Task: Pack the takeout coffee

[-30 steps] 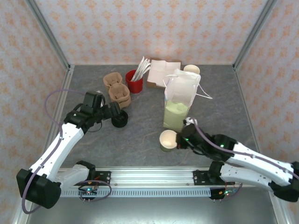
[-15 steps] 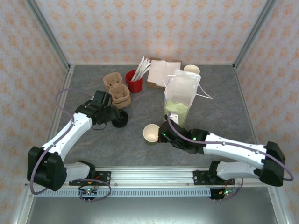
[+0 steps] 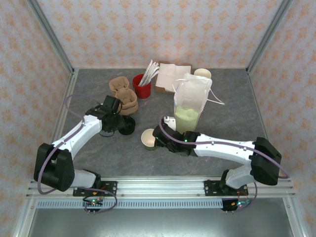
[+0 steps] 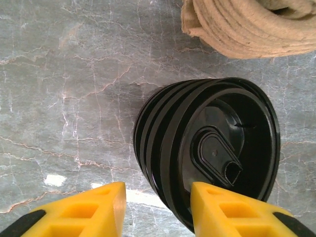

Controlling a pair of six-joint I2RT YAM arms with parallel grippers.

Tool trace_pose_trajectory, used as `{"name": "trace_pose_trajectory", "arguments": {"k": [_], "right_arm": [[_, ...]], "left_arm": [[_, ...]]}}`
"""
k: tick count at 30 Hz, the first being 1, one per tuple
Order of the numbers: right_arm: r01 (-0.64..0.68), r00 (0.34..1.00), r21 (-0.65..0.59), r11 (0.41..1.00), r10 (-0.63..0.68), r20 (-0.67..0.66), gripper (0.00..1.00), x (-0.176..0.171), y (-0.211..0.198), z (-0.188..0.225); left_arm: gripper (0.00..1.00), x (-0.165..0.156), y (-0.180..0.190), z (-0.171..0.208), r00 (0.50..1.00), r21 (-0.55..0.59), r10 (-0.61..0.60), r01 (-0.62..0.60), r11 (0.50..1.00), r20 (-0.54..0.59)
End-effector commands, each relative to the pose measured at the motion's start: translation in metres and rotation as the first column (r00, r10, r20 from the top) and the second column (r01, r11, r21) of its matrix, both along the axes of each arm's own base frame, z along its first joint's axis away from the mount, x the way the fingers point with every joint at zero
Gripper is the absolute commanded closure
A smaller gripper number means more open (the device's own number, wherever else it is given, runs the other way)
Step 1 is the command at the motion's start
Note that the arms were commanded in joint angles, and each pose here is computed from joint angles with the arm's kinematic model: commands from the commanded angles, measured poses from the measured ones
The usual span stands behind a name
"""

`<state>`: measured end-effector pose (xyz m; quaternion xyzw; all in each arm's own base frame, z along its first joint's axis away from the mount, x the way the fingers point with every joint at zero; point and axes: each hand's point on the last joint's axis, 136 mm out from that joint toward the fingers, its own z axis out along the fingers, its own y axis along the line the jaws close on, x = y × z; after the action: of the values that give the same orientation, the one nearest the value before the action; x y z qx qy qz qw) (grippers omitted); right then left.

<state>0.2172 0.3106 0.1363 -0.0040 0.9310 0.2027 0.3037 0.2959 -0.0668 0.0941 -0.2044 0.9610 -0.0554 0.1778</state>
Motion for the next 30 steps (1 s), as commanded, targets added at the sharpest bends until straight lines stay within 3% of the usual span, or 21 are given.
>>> {"name": "trace_pose_trajectory", "arguments": {"k": [1, 7, 15, 25, 30], "right_arm": [[0.037, 0.999, 0.017, 0.999, -0.038, 0.032, 1.00, 0.009, 0.008, 0.011], [0.046, 0.999, -0.025, 0.999, -0.045, 0.030, 1.00, 0.014, 0.012, 0.003], [0.053, 0.998, -0.039, 0.998, -0.052, 0.032, 1.00, 0.018, 0.013, -0.002], [0.063, 0.998, -0.041, 0.997, -0.062, 0.021, 1.00, 0.022, 0.014, -0.010], [0.067, 0.998, -0.041, 0.997, -0.067, 0.009, 0.95, 0.024, 0.014, -0.014]], "left_arm": [[0.63, 0.010, -0.004, 0.008, 0.999, 0.008, -0.018, 0.017, 1.000, 0.029], [0.65, 0.012, -0.006, 0.004, 1.000, 0.004, -0.024, 0.024, 1.000, 0.020], [0.59, 0.016, -0.007, 0.005, 0.999, 0.002, -0.019, 0.019, 1.000, 0.028], [0.64, 0.020, -0.009, 0.001, 0.999, 0.000, -0.026, 0.026, 1.000, 0.019], [0.66, 0.021, -0.009, 0.000, 1.000, 0.007, -0.029, 0.029, 1.000, 0.011]]}}
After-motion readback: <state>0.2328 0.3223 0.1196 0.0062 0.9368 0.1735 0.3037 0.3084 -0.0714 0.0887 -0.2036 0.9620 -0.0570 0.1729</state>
